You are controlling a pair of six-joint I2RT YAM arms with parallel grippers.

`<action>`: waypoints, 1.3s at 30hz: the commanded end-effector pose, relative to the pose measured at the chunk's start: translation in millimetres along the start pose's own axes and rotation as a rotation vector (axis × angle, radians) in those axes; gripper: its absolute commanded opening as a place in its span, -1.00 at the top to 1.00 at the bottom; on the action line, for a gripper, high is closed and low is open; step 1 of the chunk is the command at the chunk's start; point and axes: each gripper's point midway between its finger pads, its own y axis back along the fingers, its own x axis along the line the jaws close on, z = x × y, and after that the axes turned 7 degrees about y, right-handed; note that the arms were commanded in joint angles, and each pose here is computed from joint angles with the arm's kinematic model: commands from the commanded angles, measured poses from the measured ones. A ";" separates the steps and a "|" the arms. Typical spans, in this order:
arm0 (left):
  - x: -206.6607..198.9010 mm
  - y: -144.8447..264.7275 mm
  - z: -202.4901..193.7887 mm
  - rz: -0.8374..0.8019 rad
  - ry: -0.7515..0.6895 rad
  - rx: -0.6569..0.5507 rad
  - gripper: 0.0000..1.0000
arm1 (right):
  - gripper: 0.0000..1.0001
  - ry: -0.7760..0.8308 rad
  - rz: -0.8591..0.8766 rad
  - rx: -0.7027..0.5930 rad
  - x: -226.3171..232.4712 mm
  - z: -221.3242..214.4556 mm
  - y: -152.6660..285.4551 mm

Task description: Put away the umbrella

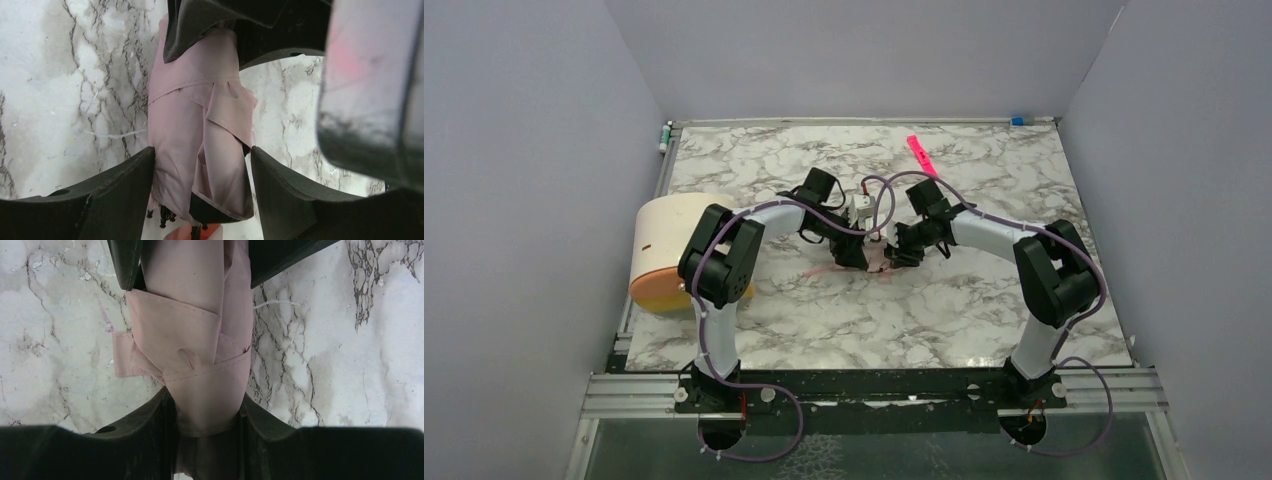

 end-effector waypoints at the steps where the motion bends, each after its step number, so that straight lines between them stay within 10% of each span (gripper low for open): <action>1: -14.2 -17.4 -31.4 -0.055 0.090 0.096 -0.38 | 0.74 -0.085 0.083 0.151 37.7 -41.6 -7.5; 15: -20.1 -29.9 -63.9 -0.086 0.200 0.171 -0.20 | 0.74 -0.079 0.048 0.140 33.4 -41.5 -9.6; 27: -20.3 -30.1 -75.6 -0.079 0.214 0.222 0.57 | 0.74 -0.076 0.021 0.129 28.5 -38.4 -8.4; 28: -21.8 -29.4 -75.0 -0.091 0.206 0.226 1.00 | 0.53 -0.071 0.001 0.117 24.0 -34.2 -6.0; 39: -13.9 -26.6 -72.4 -0.071 0.222 0.232 1.00 | -0.15 -0.078 -0.201 0.024 -1.3 -2.9 25.8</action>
